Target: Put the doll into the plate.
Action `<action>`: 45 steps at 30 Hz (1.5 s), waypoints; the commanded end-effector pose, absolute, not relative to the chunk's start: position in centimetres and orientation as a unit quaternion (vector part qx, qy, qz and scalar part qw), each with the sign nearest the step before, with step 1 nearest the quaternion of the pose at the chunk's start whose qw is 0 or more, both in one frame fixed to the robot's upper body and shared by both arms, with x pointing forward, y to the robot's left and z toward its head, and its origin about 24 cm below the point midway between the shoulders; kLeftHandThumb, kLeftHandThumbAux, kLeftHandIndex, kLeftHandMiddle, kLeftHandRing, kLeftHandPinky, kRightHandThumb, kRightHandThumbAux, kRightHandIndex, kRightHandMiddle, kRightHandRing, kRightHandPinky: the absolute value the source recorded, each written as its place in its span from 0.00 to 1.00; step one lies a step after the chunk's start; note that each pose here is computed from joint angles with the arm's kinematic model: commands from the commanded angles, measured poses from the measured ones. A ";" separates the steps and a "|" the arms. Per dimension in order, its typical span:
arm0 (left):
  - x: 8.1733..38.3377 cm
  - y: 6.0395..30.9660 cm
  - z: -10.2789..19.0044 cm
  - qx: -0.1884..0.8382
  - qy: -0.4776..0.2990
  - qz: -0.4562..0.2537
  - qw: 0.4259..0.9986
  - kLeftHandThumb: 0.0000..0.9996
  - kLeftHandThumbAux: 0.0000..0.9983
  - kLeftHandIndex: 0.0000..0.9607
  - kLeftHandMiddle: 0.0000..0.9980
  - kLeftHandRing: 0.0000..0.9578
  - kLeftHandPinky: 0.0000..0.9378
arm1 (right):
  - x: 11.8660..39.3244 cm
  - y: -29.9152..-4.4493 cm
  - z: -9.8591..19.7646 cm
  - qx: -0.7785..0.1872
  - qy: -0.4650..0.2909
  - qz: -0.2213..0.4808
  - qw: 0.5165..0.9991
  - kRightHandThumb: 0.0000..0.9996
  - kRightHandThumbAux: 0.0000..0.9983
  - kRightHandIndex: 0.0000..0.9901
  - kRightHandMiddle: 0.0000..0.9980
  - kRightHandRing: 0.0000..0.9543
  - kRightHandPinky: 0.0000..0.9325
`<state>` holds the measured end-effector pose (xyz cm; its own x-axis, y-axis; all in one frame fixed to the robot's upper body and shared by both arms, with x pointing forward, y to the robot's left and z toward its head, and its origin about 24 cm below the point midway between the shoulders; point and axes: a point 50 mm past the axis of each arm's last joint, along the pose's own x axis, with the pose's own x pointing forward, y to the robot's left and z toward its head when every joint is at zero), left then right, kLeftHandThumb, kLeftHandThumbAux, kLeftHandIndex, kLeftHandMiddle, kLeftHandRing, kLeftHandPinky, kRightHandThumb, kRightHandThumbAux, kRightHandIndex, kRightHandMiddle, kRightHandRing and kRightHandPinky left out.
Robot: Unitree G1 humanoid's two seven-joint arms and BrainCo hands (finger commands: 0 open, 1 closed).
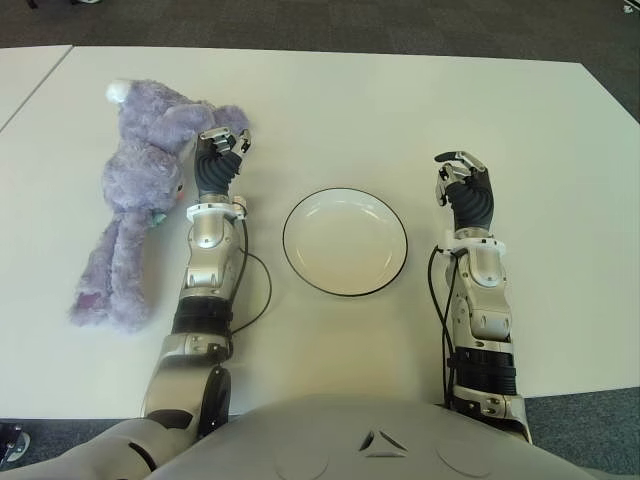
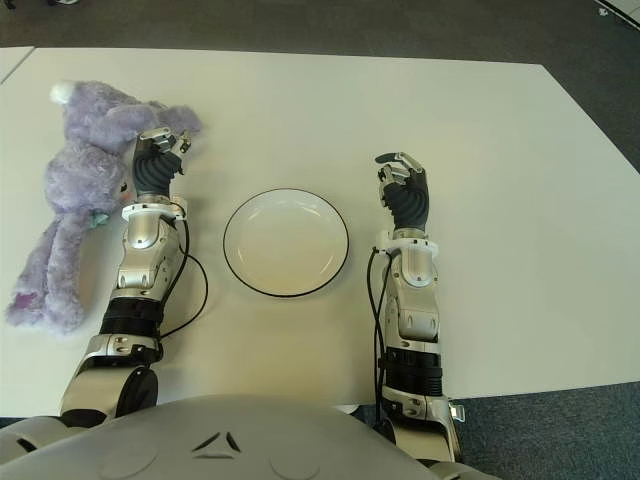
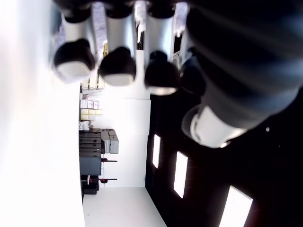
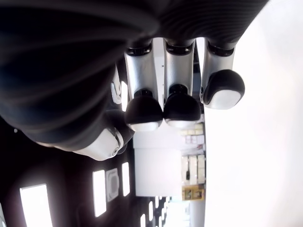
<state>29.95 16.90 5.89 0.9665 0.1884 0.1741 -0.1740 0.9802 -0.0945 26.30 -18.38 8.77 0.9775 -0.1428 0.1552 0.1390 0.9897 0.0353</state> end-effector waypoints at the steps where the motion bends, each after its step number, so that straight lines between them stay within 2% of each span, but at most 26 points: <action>1: 28.3 16.5 2.4 -0.044 -0.028 0.103 0.993 0.45 0.75 0.80 0.87 0.90 0.93 | 26.2 -18.5 7.7 0.019 -0.062 -0.074 0.995 0.72 0.71 0.45 0.89 0.93 0.96; 19: 28.2 16.5 2.3 -0.043 -0.031 0.102 0.993 0.46 0.75 0.79 0.86 0.90 0.93 | 26.4 -18.5 7.4 0.017 -0.063 -0.072 0.995 0.72 0.72 0.45 0.89 0.93 0.96; 39: 27.8 16.6 3.1 -0.029 -0.057 0.133 0.989 0.49 0.73 0.80 0.87 0.91 0.94 | 26.7 -18.5 7.3 0.019 -0.057 -0.066 0.996 0.72 0.72 0.45 0.89 0.93 0.96; 45: 27.2 17.0 3.8 0.030 -0.088 0.139 0.986 0.48 0.76 0.82 0.87 0.92 0.93 | 26.7 -18.4 7.3 0.019 -0.055 -0.065 0.996 0.72 0.72 0.45 0.89 0.93 0.96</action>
